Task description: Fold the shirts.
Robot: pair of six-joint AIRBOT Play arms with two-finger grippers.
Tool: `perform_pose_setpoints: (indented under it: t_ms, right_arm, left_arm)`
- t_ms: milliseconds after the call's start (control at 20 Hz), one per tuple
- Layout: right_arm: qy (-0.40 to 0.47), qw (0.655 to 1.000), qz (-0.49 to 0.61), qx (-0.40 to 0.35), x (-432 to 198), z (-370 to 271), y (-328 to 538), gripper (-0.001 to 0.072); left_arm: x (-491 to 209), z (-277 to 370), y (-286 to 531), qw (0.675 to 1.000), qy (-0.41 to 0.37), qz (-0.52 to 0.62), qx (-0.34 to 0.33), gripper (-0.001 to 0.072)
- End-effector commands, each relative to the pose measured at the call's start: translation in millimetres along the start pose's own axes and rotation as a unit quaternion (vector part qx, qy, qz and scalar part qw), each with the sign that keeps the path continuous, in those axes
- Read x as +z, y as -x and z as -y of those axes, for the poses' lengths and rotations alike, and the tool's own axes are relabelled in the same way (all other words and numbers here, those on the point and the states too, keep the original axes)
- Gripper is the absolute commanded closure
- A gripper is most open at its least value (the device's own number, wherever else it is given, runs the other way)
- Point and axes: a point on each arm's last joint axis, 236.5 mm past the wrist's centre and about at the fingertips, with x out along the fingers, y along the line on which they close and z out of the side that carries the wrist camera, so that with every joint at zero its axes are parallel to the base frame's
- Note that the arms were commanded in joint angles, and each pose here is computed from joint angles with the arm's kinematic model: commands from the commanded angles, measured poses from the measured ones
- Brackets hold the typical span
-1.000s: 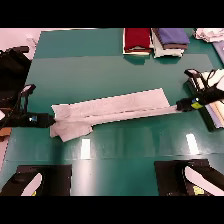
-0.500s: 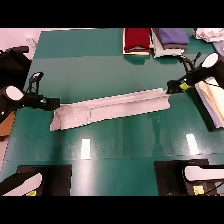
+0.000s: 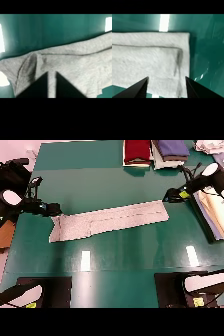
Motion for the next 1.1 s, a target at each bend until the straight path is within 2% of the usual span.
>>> perform_pose_setpoints:
  t_ms: [0,200,350,400,450,550,600,1050]
  right_arm:
    - [-0.052,0.998,-0.019,0.031,-25.4,30.5,-8.8,0.0152]
    - [-0.116,0.982,-0.025,0.150,-37.5,22.6,-34.2,0.0161]
    - [-0.104,0.980,-0.055,0.163,-40.8,1.4,-60.8,0.0164]
    - [-0.086,0.982,-0.058,0.161,-39.2,-7.6,-68.1,0.0237]
    - [-0.062,0.984,-0.054,0.155,-34.4,-18.0,-73.3,0.0381]
    - [-0.024,0.988,-0.035,0.148,-17.7,-33.8,-68.1,0.0625]
    - [-0.007,0.989,-0.025,0.147,-8.0,-41.8,-58.8,0.0699]
    - [0.161,0.969,0.124,0.139,38.0,-181.5,100.3,0.0700]
  left_arm:
    - [2.9,17.0,3.6,0.999,0.016,-0.001,-0.033,0.0682]
    - [9.0,65.2,-6.2,0.997,0.004,0.019,-0.072,0.0682]
    - [-0.2,108.5,-29.3,0.996,0.000,0.012,-0.092,0.0682]
    - [-6.4,121.2,-38.9,0.995,-0.009,0.005,-0.097,0.0682]
    - [-12.3,134.3,-48.7,0.995,-0.010,-0.001,-0.104,0.0682]
    - [-19.6,157.3,-68.5,0.994,-0.021,-0.007,-0.111,0.0683]
    - [-22.6,168.0,-76.8,0.993,-0.032,-0.013,-0.115,0.0683]
    - [-33.3,233.5,-150.3,0.984,-0.086,-0.079,-0.134,0.0682]
